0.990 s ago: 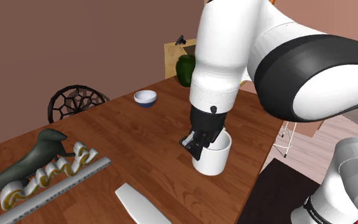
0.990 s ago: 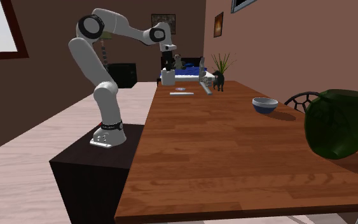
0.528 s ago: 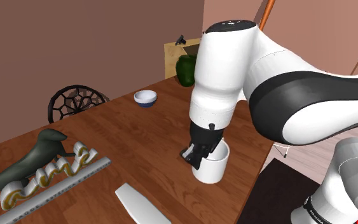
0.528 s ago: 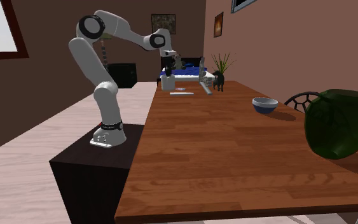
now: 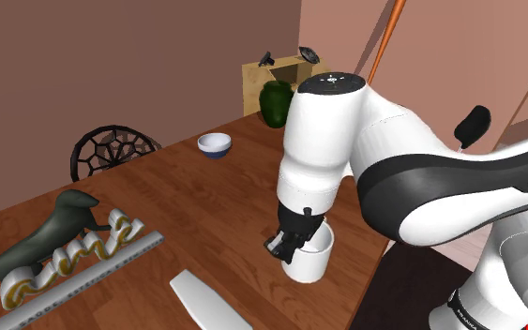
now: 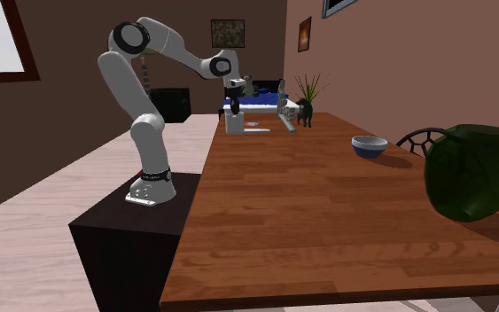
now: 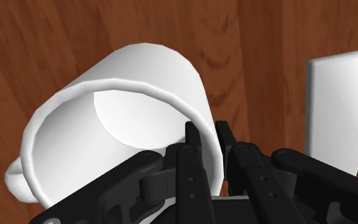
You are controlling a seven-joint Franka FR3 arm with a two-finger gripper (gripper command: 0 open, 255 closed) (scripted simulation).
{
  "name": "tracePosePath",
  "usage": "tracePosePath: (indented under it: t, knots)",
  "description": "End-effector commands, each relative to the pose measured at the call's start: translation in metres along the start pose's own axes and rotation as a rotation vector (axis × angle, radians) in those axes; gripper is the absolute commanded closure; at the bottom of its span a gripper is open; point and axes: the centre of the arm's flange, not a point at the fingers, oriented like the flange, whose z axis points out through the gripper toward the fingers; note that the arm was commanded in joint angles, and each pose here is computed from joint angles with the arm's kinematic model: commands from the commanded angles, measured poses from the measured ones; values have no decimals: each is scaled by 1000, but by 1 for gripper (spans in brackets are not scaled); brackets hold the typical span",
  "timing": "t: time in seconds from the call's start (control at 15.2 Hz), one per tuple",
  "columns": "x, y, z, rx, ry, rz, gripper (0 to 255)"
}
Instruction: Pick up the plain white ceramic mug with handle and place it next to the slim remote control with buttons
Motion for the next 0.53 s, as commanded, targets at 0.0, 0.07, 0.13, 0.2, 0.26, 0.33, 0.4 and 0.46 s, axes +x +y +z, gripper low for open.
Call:
tracePosePath:
  t: [0.0, 0.07, 0.13, 0.2, 0.26, 0.33, 0.4, 0.46]
  knots:
    - [-1, 1, 10, 1, 1, 0, 255]
    - [-2, 1, 16, 1, 1, 0, 255]
    - [-3, 1, 21, 1, 1, 0, 255]
    - [-3, 1, 26, 1, 1, 0, 255]
    - [-4, 1, 31, 1, 1, 0, 255]
    - [-4, 1, 36, 1, 1, 0, 255]
    - [-5, 1, 41, 1, 1, 0, 255]
    - [-5, 1, 41, 1, 1, 0, 255]
